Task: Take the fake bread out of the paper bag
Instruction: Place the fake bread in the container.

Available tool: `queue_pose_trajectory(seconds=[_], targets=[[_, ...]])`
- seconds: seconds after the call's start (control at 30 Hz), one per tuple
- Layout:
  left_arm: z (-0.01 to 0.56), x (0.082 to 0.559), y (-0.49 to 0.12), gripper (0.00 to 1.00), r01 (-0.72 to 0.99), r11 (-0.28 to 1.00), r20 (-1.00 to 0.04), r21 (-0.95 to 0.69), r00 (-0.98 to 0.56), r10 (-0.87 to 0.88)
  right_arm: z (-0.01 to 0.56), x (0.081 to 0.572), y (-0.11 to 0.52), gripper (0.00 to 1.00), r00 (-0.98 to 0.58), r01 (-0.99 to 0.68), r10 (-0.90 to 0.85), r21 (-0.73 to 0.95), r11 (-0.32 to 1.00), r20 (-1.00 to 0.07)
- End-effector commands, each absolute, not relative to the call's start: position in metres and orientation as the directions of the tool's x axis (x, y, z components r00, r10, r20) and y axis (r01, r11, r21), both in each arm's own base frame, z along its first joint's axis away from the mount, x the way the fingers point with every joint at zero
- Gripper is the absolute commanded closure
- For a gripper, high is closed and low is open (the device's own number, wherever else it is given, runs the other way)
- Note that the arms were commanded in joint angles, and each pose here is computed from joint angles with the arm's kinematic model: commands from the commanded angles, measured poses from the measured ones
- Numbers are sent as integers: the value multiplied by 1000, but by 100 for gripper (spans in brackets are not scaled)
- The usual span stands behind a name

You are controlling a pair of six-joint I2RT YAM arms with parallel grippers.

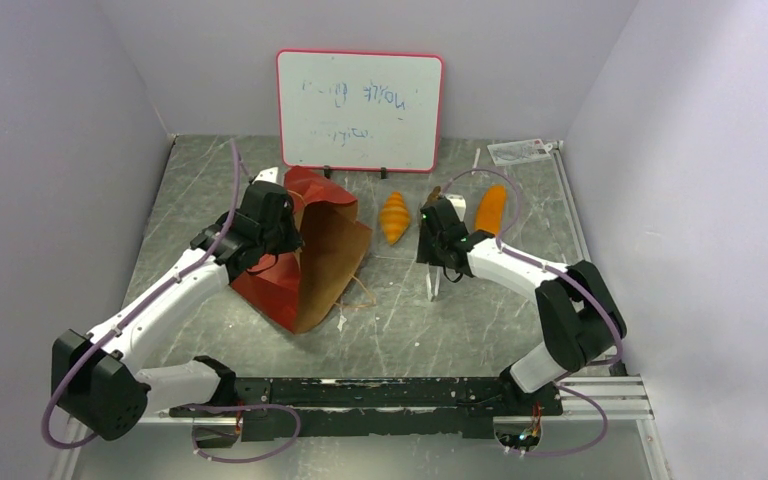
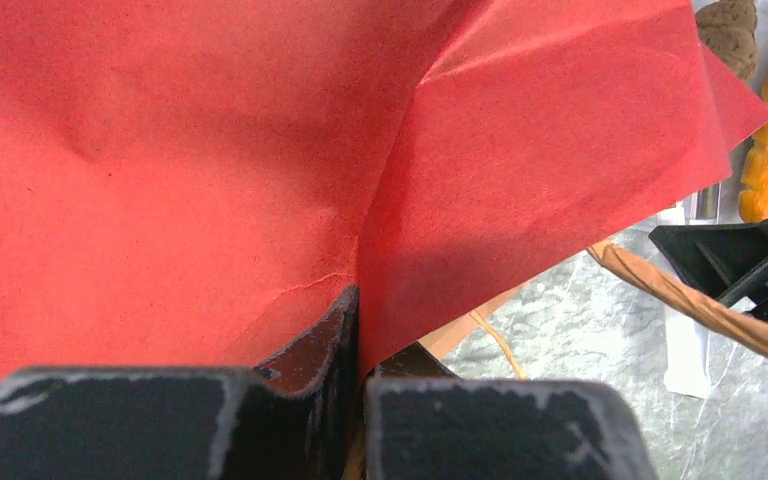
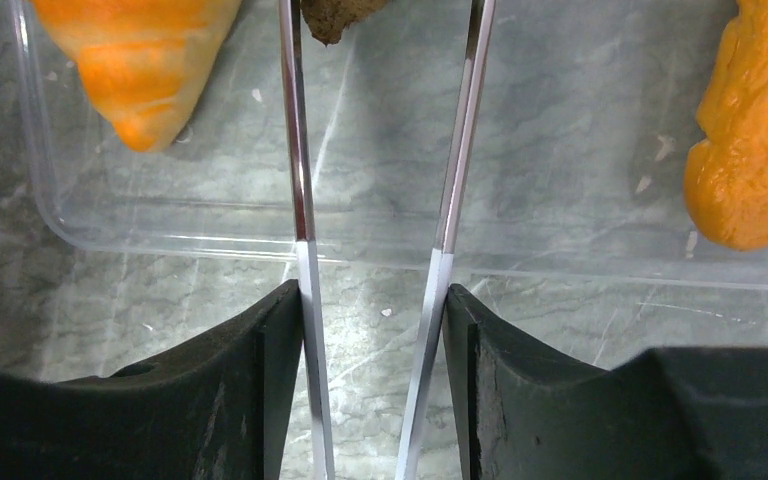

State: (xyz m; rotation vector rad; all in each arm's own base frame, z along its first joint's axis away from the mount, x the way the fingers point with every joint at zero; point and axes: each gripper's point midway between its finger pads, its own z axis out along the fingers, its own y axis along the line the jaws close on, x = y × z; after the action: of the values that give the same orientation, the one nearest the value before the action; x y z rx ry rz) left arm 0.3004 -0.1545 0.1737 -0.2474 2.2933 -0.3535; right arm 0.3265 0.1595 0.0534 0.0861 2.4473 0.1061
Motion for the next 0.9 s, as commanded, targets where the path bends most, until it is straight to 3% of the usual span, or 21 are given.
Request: queue_pose_trajectory(seconds=[0.0,0.87], targets=[[187,311,-165,93,-46,923,-691,-382,-649,-319,47,322,155,45,-776,39,88,92,995,-624],[182,313,-168,93,-40,924,-686,-380,-658,-311,35,311,157,44,-788,39,85,89,995,-610]])
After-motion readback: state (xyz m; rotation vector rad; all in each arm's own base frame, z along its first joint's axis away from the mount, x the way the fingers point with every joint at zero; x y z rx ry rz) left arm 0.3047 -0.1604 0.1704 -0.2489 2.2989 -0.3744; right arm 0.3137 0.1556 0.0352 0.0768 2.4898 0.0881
